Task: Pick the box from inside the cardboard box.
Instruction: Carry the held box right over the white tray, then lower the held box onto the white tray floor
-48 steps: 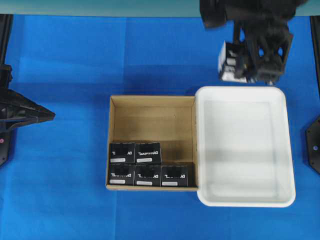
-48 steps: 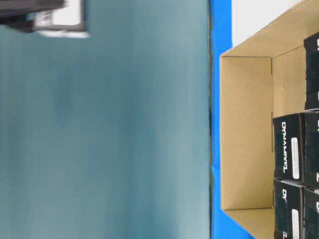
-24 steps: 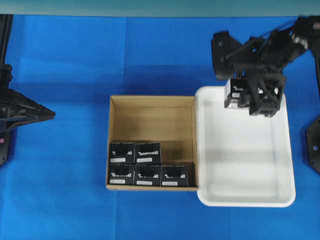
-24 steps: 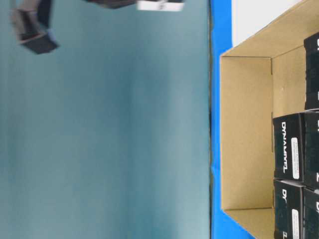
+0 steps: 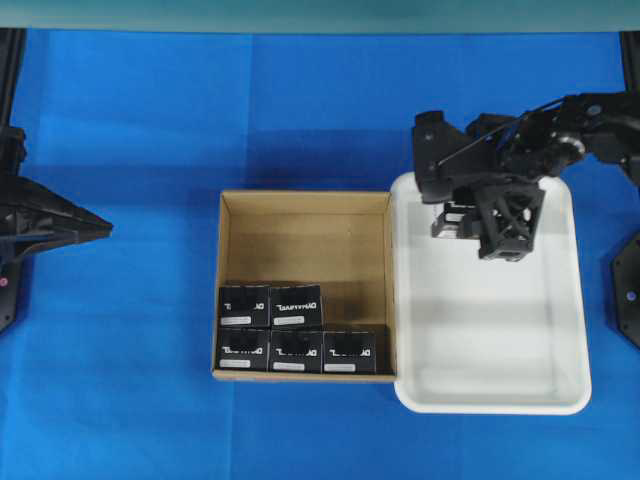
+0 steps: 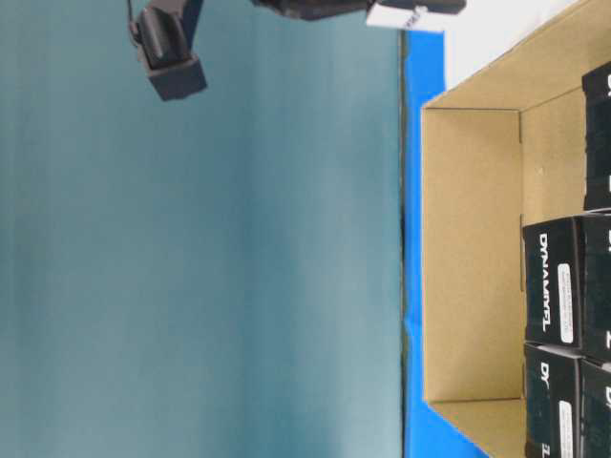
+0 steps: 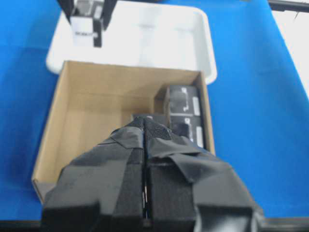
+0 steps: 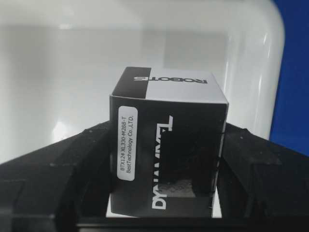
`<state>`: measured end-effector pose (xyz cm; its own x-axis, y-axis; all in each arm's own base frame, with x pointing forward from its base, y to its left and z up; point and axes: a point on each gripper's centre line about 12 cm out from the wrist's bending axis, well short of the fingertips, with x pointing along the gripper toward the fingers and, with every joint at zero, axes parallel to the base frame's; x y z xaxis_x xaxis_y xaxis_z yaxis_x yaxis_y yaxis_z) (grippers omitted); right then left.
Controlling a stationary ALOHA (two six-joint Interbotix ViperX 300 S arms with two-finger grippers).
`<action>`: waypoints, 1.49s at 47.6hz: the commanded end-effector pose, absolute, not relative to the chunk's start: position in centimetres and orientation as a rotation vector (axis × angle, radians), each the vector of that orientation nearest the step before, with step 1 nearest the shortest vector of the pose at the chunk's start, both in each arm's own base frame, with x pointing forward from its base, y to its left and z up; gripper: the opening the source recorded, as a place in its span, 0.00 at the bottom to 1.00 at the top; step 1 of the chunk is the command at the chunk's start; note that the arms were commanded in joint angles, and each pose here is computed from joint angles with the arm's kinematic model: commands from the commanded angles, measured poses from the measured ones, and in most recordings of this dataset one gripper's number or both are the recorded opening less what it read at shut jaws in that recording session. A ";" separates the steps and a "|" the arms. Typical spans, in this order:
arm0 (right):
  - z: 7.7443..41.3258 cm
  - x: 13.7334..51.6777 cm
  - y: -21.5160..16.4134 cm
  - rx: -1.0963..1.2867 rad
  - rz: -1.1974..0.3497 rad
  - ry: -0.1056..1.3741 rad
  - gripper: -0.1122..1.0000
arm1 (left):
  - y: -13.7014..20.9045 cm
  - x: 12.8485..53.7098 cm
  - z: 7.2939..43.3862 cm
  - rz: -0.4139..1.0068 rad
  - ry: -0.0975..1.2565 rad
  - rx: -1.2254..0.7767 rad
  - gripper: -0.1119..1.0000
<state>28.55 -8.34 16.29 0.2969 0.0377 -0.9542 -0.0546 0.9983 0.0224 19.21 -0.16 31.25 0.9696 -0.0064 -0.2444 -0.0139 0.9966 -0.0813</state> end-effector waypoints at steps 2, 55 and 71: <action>15.6 29.4 -8.5 -0.020 0.063 1.267 0.66 | -0.1 19.4 32.4 0.004 0.216 -0.082 0.05; 11.4 31.0 -9.6 -0.051 0.065 1.312 0.66 | -0.2 19.7 32.0 0.003 0.227 -0.081 0.05; 11.6 31.3 -9.6 -0.049 0.065 1.307 0.67 | -0.2 19.7 32.0 0.003 0.227 -0.083 0.05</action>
<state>30.97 -9.62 11.48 0.2494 0.0217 -0.9682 -0.0723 0.9974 0.0037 19.51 -0.16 31.06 0.9681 -0.0066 -0.2504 -0.0142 0.9966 -0.0811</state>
